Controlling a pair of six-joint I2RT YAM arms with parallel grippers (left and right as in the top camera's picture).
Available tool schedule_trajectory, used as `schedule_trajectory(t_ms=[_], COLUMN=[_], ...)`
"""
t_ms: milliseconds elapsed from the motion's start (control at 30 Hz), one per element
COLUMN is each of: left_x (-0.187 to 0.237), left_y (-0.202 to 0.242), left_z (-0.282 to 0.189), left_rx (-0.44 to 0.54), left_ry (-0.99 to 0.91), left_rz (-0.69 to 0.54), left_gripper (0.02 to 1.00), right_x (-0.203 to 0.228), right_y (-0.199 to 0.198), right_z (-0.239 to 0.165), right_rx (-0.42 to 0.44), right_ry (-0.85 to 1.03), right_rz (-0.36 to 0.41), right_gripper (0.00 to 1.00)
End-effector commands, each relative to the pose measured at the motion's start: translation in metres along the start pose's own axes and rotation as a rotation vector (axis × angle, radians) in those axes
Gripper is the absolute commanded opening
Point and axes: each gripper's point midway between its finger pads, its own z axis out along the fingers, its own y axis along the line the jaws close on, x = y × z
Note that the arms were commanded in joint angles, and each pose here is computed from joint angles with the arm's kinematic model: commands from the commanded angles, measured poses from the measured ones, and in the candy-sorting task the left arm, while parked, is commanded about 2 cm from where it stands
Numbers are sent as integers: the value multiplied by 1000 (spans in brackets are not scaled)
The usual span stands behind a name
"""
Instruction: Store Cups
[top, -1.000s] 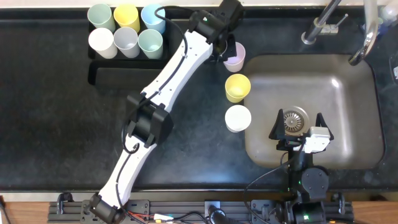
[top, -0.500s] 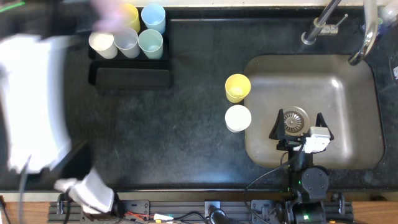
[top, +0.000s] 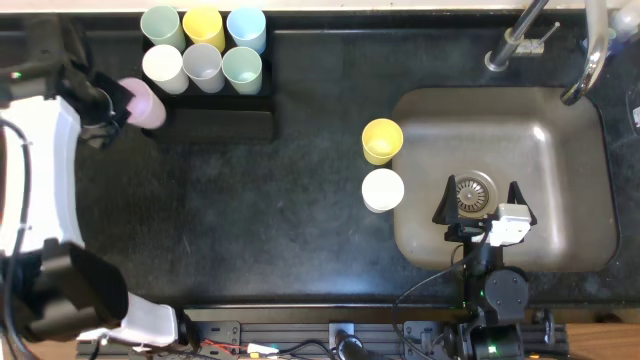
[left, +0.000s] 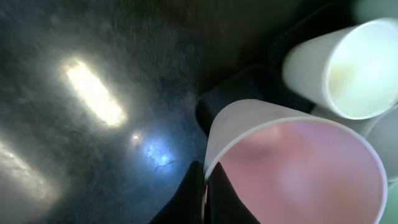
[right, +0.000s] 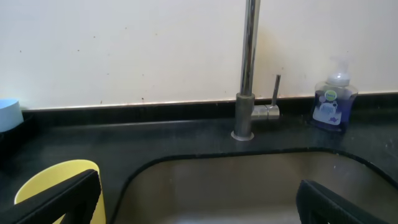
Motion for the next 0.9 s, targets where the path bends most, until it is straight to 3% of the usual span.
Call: schedule_trajectory(t_ms=[33, 900], left_x=[-5, 4], left_y=[-13, -10], left_z=[4, 57], left_rx=[58, -95], left_ry=[10, 28], left_rz=[-2, 54], left_gripper=[36, 36], right_x=[3, 3], right_y=[-1, -1], right_z=[0, 0], right_rx=[4, 4], right_ry=[-3, -2], right_rz=[-2, -2], right_gripper=[998, 996])
